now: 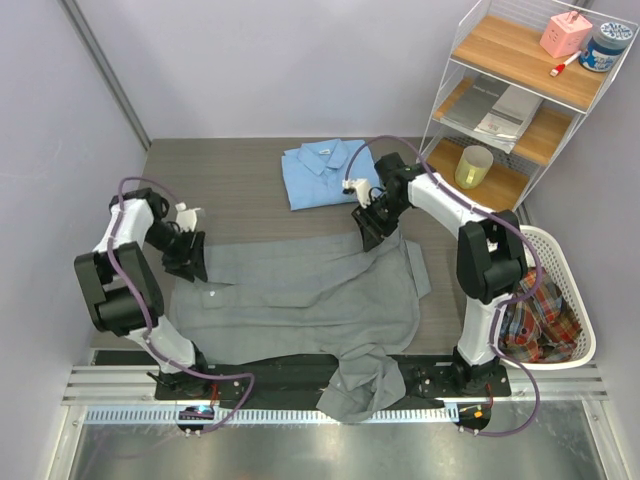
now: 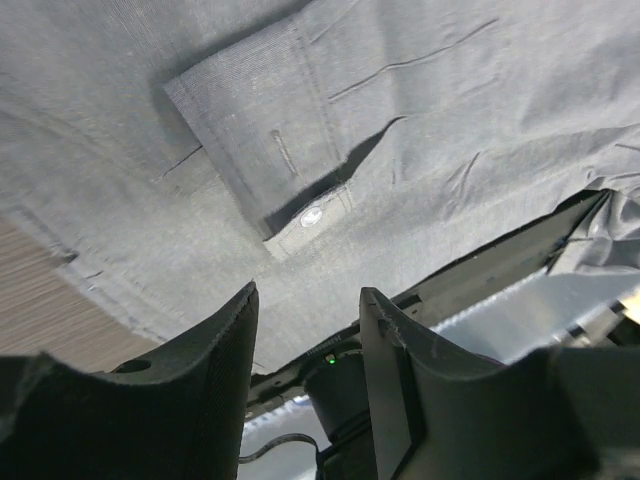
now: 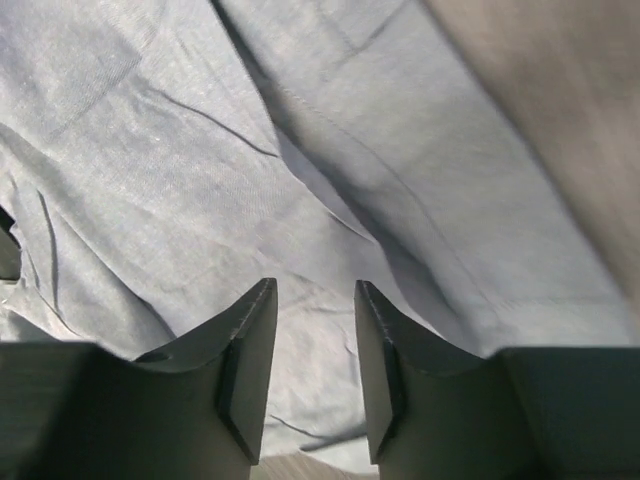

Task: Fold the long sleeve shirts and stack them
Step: Fold the shirt

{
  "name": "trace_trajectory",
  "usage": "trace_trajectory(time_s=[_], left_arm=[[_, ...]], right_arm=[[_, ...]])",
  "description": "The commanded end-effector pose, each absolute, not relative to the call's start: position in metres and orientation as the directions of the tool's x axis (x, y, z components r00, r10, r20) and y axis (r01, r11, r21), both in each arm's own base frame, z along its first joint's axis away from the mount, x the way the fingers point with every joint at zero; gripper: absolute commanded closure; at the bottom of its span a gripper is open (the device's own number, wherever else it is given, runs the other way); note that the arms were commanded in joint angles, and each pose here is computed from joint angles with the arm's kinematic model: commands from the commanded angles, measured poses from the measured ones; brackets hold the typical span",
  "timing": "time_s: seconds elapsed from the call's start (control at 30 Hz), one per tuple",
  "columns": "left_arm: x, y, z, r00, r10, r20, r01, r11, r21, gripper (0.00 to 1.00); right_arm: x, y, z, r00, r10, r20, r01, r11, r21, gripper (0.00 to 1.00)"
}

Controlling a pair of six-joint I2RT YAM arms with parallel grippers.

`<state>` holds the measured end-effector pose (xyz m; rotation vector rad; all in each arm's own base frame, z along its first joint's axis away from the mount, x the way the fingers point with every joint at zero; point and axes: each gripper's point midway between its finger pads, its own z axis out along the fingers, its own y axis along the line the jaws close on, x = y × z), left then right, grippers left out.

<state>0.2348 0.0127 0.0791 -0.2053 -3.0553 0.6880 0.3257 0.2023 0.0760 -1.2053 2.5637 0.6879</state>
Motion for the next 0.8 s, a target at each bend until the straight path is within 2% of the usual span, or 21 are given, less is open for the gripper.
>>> trace_trajectory(time_s=[0.0,0.13,0.3,0.47,0.53,0.6,0.63,0.7,0.77], left_arm=[[0.255,0.005,0.113,-0.952,0.186,-0.244,0.273,0.878,-0.394,0.54],[0.253,-0.011,0.102,-0.933,0.283,-0.221,0.347,0.866,-0.358,0.56],[0.254,-0.015,0.075,-0.937,0.305,-0.17,0.345,0.884,-0.314,0.56],[0.247,0.0,0.039,-0.945,0.319,-0.073,0.327,0.913,-0.244,0.6],[0.256,0.006,0.027,-0.947,0.31,-0.087,0.321,0.925,-0.203,0.62],[0.262,0.01,0.014,-0.952,0.3,-0.055,0.305,0.933,-0.191,0.65],[0.278,0.012,0.015,-0.951,0.298,-0.082,0.308,0.935,-0.175,0.65],[0.29,0.015,0.001,-0.956,0.291,-0.046,0.295,0.939,-0.179,0.66],[0.318,0.018,0.002,-0.957,0.282,-0.072,0.29,0.943,-0.163,0.67]], right_arm=[[0.335,0.189,0.108,-0.59,-0.678,-0.439,-0.804,0.542,0.244,0.63],[0.328,0.187,0.087,-0.616,-0.686,-0.386,-0.787,0.549,0.281,0.68],[0.33,0.176,0.05,-0.646,-0.696,-0.312,-0.763,0.585,0.274,0.72],[0.32,0.154,0.033,-0.657,-0.714,-0.242,-0.753,0.609,0.249,0.76],[0.316,0.151,0.025,-0.673,-0.706,-0.218,-0.738,0.626,0.253,0.77],[0.325,0.152,0.022,-0.681,-0.696,-0.226,-0.732,0.64,0.233,0.78],[0.328,0.152,0.015,-0.688,-0.693,-0.214,-0.725,0.648,0.232,0.78],[0.347,0.151,0.013,-0.701,-0.675,-0.228,-0.712,0.675,0.191,0.77],[0.363,0.149,0.001,-0.712,-0.666,-0.223,-0.701,0.692,0.17,0.77]])
